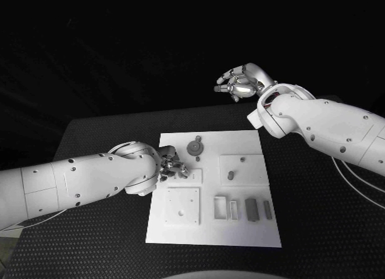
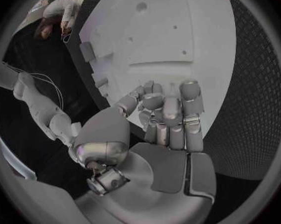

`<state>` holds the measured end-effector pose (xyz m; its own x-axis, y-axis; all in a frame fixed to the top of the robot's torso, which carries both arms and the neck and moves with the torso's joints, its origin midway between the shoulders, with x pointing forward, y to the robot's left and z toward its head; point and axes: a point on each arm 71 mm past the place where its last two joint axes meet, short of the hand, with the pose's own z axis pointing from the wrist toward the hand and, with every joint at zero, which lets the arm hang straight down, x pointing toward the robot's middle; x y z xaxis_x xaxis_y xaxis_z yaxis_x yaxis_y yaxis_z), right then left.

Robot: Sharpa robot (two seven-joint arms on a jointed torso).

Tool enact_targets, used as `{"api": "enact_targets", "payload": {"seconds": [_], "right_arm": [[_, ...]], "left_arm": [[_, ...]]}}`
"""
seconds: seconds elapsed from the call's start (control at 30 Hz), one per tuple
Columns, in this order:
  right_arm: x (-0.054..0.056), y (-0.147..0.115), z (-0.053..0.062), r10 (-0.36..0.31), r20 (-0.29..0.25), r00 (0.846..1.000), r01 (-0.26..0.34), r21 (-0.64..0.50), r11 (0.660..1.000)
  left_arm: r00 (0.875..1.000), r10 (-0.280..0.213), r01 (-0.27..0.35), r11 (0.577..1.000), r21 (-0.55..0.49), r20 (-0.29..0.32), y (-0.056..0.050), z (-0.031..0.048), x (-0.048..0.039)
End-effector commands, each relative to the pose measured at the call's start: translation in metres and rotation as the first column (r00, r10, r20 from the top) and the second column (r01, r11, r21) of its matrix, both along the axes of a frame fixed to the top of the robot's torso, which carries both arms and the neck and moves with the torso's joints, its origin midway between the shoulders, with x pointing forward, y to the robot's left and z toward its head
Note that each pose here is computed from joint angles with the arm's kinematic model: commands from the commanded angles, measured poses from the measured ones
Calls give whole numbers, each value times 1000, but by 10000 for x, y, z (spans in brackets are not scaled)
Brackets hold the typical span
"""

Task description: Assemble the parts on the task board

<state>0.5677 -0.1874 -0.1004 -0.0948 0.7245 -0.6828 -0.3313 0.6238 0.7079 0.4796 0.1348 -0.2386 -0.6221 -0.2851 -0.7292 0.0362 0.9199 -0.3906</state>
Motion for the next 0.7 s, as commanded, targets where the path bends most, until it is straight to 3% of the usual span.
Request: {"api": "enact_targets", "payload": {"seconds": [0.03,0.7], "right_arm": [[-2,12,-3,11,-5,1000,-11,-1,1000],[1,7,-6,9,-7,1000,-9,-1,1000]], "left_arm": [[998,-51,51,998,-23,-22,-118,-44,-73],[999,-38,37,999,-27,-25,-92,-46,-64]]}}
